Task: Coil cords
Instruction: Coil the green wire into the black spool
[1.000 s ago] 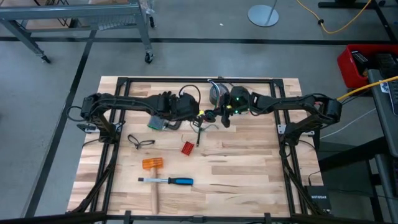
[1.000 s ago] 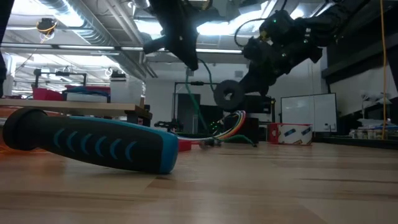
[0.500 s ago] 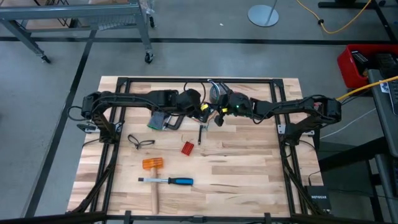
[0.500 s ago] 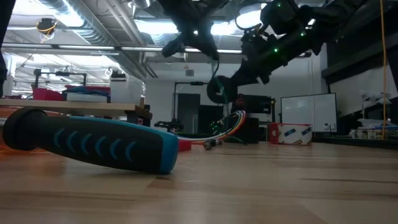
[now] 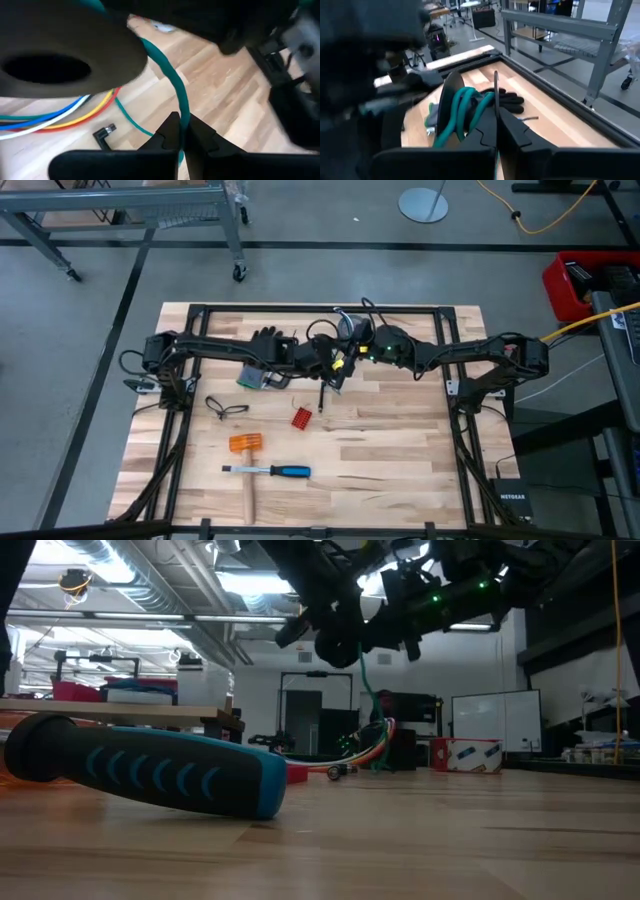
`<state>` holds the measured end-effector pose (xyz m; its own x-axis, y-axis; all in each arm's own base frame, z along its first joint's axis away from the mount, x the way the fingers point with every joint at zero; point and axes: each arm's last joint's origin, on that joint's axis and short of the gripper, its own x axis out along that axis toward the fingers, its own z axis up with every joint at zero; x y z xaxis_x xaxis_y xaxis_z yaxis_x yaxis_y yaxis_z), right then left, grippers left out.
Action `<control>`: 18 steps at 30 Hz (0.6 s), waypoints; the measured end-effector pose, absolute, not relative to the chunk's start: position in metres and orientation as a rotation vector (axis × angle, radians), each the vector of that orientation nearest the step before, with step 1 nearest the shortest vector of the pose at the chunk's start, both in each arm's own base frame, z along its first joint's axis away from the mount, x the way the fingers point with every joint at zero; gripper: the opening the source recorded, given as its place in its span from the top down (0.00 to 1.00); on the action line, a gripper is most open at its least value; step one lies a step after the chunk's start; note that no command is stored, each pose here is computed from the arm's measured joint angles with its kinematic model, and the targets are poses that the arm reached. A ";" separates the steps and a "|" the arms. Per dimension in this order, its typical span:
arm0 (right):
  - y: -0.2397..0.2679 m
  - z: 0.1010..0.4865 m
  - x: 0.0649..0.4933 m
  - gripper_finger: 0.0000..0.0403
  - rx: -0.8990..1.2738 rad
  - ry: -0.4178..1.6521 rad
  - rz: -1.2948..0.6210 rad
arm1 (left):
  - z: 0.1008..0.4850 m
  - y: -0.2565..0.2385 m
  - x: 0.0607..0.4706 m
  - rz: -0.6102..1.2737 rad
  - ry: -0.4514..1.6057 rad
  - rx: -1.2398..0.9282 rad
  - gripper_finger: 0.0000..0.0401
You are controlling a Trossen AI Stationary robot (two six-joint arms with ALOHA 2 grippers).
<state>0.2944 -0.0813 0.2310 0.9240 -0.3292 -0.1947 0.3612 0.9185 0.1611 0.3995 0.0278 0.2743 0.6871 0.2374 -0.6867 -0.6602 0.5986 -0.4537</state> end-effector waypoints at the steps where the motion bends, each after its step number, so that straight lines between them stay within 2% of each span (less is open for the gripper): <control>1: -0.081 0.232 0.295 1.00 0.195 0.157 -0.357 | 0.272 0.026 0.400 0.567 0.623 -0.742 1.00; 8: -0.094 0.233 0.291 1.00 0.243 0.138 -0.347 | 0.271 0.005 0.399 0.669 0.605 -0.484 1.00; 13: -0.106 0.239 0.287 1.00 0.317 0.074 -0.231 | 0.272 -0.011 0.397 0.718 0.587 -0.279 1.00; 18: -0.109 0.249 0.286 1.00 0.346 -0.009 -0.115 | 0.273 -0.021 0.396 0.706 0.601 -0.176 1.00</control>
<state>0.2864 -0.1090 0.2488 0.9935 -0.1137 -0.0113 0.1107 0.9343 0.3389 0.3964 -0.0205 0.2730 0.6011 0.5571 -0.5731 -0.6549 0.7543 0.0463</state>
